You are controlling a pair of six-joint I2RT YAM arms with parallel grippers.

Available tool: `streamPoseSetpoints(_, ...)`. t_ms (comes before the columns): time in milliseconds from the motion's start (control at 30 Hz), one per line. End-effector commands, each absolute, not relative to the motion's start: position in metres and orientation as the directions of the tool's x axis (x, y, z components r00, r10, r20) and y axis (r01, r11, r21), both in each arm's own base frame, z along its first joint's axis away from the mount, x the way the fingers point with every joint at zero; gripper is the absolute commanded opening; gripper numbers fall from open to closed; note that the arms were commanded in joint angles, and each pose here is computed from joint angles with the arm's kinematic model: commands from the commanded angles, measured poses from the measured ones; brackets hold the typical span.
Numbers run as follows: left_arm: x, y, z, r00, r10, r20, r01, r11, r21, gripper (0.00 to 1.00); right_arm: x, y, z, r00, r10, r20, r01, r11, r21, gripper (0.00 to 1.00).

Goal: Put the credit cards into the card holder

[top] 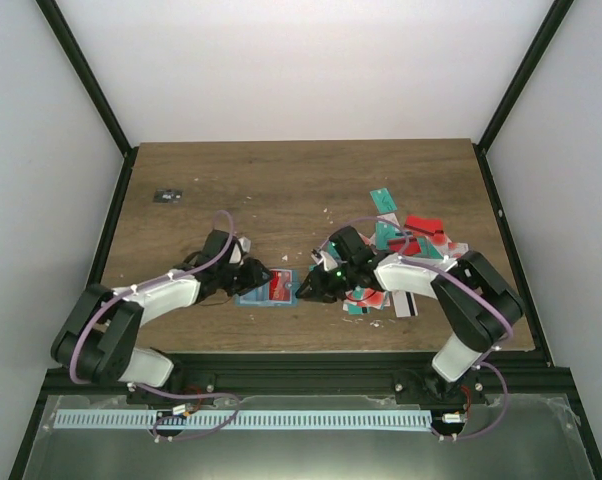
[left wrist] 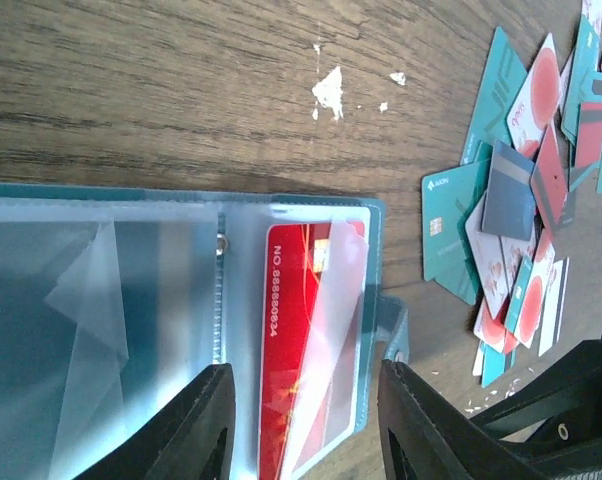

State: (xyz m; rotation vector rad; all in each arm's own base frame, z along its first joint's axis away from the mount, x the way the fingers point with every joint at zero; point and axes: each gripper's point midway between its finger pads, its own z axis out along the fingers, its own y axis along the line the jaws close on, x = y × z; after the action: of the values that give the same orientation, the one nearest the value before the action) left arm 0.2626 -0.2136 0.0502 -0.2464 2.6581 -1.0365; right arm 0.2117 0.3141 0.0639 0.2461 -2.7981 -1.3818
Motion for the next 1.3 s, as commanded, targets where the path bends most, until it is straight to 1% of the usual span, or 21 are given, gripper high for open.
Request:
streamPoseSetpoints(0, 0.26, -0.208, 0.065, -0.948, -0.211, -0.24, -0.009, 0.767, -0.641, 0.41, 0.205, 0.312, 0.076, -0.985, -0.153, -0.074, -0.152, 0.591, 0.792, 0.27)
streamPoseSetpoints(33, 0.259, -0.206, 0.068, -0.947, -0.202, -0.25, 0.001, 0.775, -0.632, 0.41, 0.203, 0.314, 0.079, -0.984, -0.16, -0.078, -0.158, 0.585, 0.796, 0.28)
streamPoseSetpoints(133, 0.252, -0.203, 0.073, -0.95, -0.155, -0.27, 0.045, 0.79, -0.612, 0.33, 0.199, 0.323, 0.085, -0.98, -0.181, -0.084, -0.175, 0.577, 0.798, 0.28)
streamPoseSetpoints(333, 0.237, -0.199, 0.072, -0.958, -0.103, -0.268, 0.081, 0.799, -0.596, 0.18, 0.201, 0.348, 0.095, -0.973, -0.209, -0.098, -0.203, 0.573, 0.794, 0.29)
streamPoseSetpoints(500, 0.232, -0.2, 0.063, -0.966, -0.073, -0.249, 0.091, 0.804, -0.588, 0.1, 0.219, 0.358, 0.099, -0.972, -0.202, -0.121, -0.221, 0.602, 0.767, 0.29)
streamPoseSetpoints(667, 0.231, -0.202, 0.057, -0.97, -0.053, -0.238, 0.099, 0.807, -0.583, 0.07, 0.242, 0.357, 0.09, -0.976, -0.188, -0.108, -0.207, 0.66, 0.722, 0.31)
streamPoseSetpoints(833, 0.228, -0.206, 0.053, -0.976, -0.023, -0.218, 0.112, 0.801, -0.587, 0.06, 0.262, 0.35, 0.082, -0.983, -0.158, -0.089, -0.173, 0.674, 0.718, 0.31)
streamPoseSetpoints(1267, 0.235, -0.215, 0.041, -0.98, 0.044, -0.194, 0.149, 0.81, -0.567, 0.06, 0.28, 0.343, 0.063, -0.988, -0.144, -0.051, -0.137, 0.685, 0.716, 0.31)
